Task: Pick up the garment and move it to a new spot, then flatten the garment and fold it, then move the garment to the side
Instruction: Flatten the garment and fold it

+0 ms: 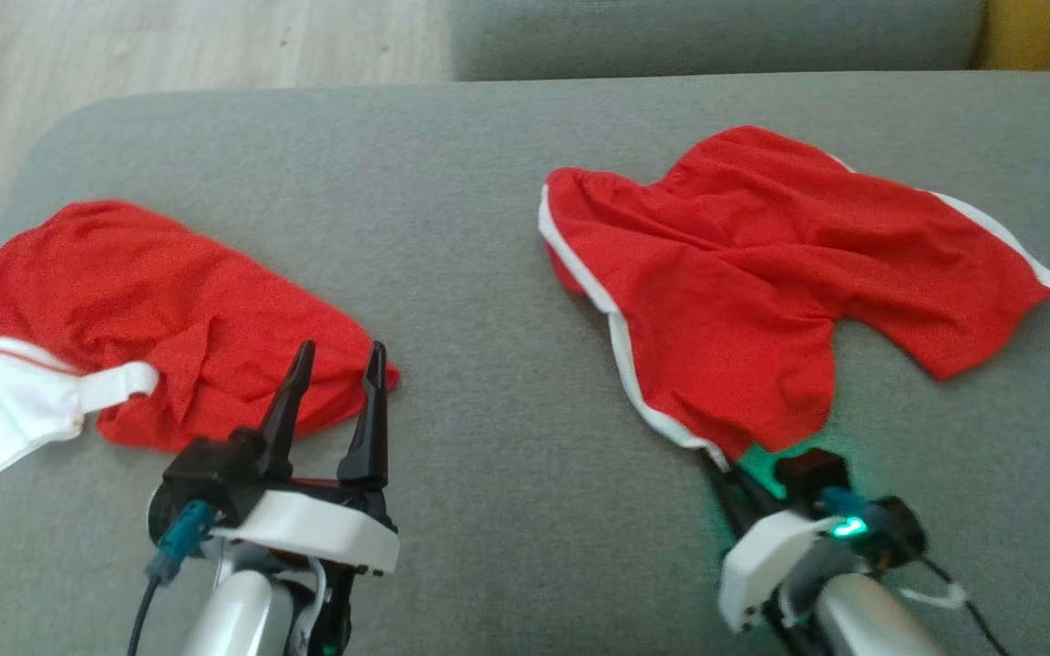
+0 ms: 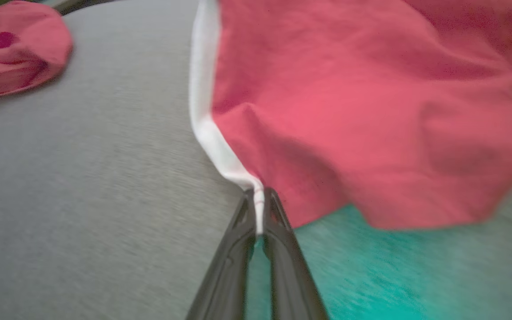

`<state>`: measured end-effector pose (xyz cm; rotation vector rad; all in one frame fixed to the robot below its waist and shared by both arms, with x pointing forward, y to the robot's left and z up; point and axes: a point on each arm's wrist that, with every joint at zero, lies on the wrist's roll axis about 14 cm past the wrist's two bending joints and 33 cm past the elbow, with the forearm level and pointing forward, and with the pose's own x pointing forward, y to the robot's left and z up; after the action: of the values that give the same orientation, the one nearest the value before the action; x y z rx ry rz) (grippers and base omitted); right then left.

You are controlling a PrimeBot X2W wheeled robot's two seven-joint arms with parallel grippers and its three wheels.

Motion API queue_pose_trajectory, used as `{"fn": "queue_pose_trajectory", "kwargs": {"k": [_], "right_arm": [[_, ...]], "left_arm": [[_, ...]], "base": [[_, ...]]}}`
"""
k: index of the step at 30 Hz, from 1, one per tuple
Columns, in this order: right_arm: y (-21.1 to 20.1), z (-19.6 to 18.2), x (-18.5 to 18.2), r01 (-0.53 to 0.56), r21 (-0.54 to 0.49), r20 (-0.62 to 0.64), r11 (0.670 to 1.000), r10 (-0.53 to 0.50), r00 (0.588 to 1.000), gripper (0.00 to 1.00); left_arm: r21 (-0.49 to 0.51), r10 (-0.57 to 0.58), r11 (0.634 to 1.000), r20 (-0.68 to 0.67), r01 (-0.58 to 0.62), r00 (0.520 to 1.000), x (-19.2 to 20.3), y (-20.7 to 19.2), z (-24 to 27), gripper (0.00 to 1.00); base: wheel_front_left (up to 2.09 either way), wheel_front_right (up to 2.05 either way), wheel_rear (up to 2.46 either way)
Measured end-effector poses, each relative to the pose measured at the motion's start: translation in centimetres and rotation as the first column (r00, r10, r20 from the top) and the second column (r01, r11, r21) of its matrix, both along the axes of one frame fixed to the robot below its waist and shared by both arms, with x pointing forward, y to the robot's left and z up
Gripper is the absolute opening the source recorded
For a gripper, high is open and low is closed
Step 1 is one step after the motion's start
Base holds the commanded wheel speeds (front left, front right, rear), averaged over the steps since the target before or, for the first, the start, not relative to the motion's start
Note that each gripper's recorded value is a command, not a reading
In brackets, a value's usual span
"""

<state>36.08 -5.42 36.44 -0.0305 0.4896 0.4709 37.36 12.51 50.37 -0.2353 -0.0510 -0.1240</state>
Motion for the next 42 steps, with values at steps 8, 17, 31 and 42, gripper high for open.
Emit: {"fn": "queue_pose_trajectory", "kwargs": {"k": [8, 17, 31, 42], "right_arm": [[-10.3, 0.0, -1.3, 0.342, -0.004, 0.018, 0.940, -0.342, 0.940, 0.00], [-19.1, 0.9, -3.9, 0.565, -0.092, 0.050, 0.820, -0.563, 0.825, 0.00], [-19.4, 0.8, -2.8, 0.578, -0.086, 0.058, 0.811, -0.575, 0.816, 0.00], [-19.8, 0.5, -2.6, 0.586, -0.098, 0.056, 0.804, -0.584, 0.810, 0.00]], "left_arm": [[-0.004, -0.092, 0.996, 0.009, 0.092, 0.996, 0.5, -2.8, 0.2, 1.00], [0.034, -0.315, 0.947, -0.067, 0.318, 0.947, -0.1, -8.7, -2.8, 1.00], [0.097, -0.578, 0.796, -0.173, 0.597, 0.798, 2.6, -16.8, -6.9, 1.00], [0.103, -0.660, 0.715, -0.226, 0.692, 0.716, 4.0, -20.0, -8.4, 1.00]], "base": [[0.00, 0.00, 0.00], [0.00, 0.00, 0.00], [0.00, 0.00, 0.00], [0.00, 0.00, 0.00]]}}
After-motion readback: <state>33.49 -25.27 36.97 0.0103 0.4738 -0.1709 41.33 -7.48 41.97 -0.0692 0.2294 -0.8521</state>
